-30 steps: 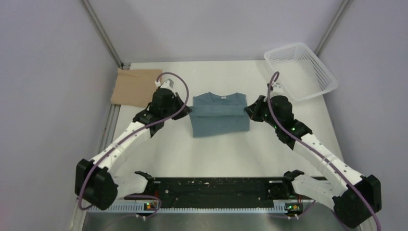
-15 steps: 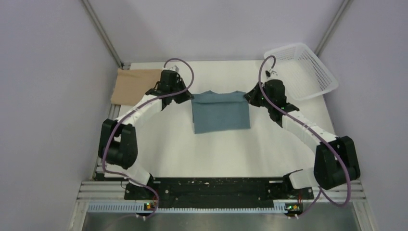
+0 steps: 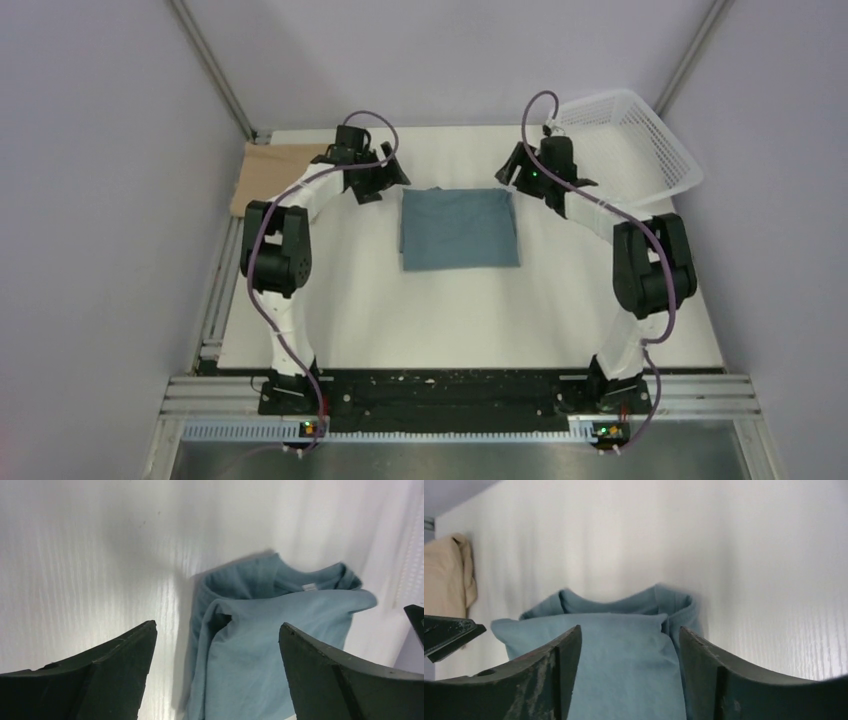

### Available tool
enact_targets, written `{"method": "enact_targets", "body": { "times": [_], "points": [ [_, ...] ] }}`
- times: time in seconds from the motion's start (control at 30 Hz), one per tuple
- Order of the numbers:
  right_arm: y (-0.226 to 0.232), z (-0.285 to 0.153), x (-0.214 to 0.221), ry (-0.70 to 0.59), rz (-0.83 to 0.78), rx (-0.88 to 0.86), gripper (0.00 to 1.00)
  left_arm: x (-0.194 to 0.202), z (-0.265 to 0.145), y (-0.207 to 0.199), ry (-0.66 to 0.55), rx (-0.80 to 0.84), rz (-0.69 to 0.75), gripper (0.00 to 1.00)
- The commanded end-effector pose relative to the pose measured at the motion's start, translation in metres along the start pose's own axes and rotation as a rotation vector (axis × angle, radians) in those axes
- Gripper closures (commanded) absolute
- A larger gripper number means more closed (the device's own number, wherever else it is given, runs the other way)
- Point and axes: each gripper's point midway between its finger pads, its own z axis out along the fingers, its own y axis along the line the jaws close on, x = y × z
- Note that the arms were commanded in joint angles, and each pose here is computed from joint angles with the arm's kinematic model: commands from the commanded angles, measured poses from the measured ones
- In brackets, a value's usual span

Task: Fold and stack the t-shirts
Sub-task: Fold the long partially folded tshirt into a neat square, then put the neatly folded tshirt into the corner of the board with the left arm

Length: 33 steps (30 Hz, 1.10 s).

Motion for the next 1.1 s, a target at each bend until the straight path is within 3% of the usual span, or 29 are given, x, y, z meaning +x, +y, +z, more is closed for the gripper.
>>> {"method": "enact_targets", "body": {
  "times": [0.0, 0.13, 0.3, 0.4, 0.57, 0.83, 0.97, 1.07],
  "points": [
    [0.028, -0.036, -0.048, -0.132, -0.051, -0.055, 0.26, -0.037, -0.055, -0.054, -0.124, 0.124, 0.089, 0.02],
    [0.036, -0.065, -0.035, -0.161, -0.05, -0.128, 0.15, -0.012, -0.073, -0.078, -0.153, 0.228, 0.145, 0.01],
    [0.049, -0.066, -0.01, -0.088, -0.019, -0.217, 0.07, 0.016, -0.047, -0.083, -0.069, 0.275, 0.124, 0.01],
    [0.054, -0.046, 0.008, -0.01, -0.013, -0.252, 0.01, 0.023, -0.02, -0.079, 0.0, 0.278, 0.092, 0.01],
    [0.034, -0.005, 0.012, -0.017, -0.049, -0.111, 0.01, 0.024, 0.027, -0.057, 0.044, 0.194, 0.07, 0.01],
    [-0.009, 0.043, 0.07, 0.161, -0.018, 0.011, 0.01, 0.06, 0.067, -0.005, 0.178, 0.052, 0.006, 0.04],
    [0.003, 0.03, 0.06, 0.148, -0.032, -0.024, 0.01, 0.065, 0.05, -0.011, 0.208, 0.05, -0.008, 0.09],
    [0.022, -0.008, 0.021, 0.02, -0.098, -0.031, 0.01, 0.049, 0.006, -0.025, 0.071, 0.04, 0.044, 0.05]
  ]
}}
